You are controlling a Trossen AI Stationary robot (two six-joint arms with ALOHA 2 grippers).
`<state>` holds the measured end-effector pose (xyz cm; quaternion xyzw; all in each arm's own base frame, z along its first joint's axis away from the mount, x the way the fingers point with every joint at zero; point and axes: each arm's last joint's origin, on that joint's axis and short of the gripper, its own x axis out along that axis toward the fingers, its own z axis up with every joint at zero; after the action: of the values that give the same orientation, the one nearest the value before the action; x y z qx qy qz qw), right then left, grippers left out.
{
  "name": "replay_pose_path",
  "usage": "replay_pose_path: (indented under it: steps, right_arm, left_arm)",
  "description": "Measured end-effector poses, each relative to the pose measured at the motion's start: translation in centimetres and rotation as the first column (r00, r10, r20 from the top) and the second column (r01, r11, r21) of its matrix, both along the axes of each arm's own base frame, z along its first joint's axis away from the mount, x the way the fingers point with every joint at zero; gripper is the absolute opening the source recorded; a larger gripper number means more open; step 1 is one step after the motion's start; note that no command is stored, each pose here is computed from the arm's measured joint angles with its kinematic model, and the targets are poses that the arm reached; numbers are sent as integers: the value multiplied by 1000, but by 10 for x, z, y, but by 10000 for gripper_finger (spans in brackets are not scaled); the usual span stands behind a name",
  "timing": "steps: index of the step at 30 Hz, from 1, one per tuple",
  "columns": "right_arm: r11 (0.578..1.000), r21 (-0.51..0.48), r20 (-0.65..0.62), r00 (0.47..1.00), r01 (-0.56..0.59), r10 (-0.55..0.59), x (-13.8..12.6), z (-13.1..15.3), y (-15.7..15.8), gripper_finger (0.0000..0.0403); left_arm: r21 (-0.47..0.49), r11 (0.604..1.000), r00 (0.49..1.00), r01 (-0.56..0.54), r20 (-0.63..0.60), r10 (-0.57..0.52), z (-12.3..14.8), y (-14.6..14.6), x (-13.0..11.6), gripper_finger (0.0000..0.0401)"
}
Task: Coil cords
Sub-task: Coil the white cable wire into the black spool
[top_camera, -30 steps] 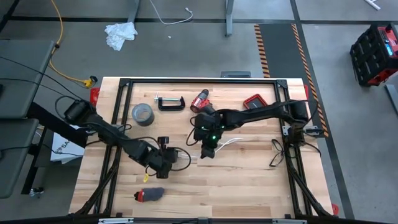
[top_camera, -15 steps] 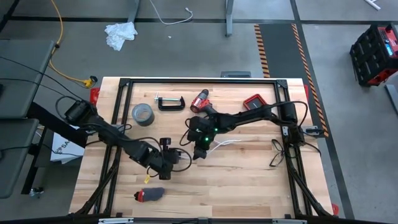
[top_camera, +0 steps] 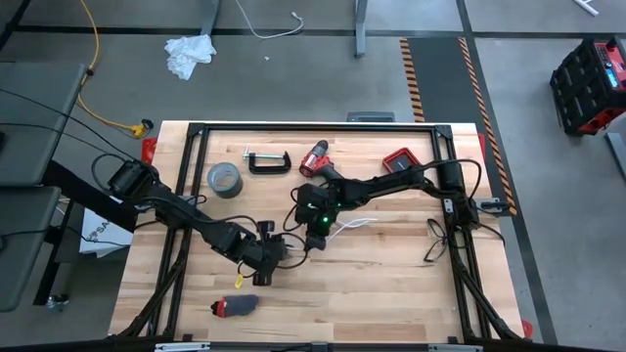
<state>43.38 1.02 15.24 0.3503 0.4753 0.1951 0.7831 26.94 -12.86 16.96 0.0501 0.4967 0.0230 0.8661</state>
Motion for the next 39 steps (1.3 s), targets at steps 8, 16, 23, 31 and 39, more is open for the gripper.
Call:
replay_pose_path:
  steps: [8,16,23,31,39]
  right_arm:
    - [1000,-3,-25,999,-26,26,-3,-2,1,0]
    - [999,-3,-45,998,-39,39,-5,-3,4,0]
    - [998,-1,-53,997,-56,56,-6,-4,12,0]
    - [998,2,-72,995,-68,68,-8,-5,12,0]
    - [996,10,-71,993,-93,93,-10,-5,13,0]
  left_arm:
    - [12,1000,1000,27,6,-27,2,0,0,28]
    - [12,1000,1000,28,7,-28,3,0,0,64]
    - [13,1000,1000,28,5,-28,3,1,0,103]
    - [20,999,1000,29,-11,-28,9,3,-5,130]
    - [31,998,999,50,-4,-49,14,4,-7,134]
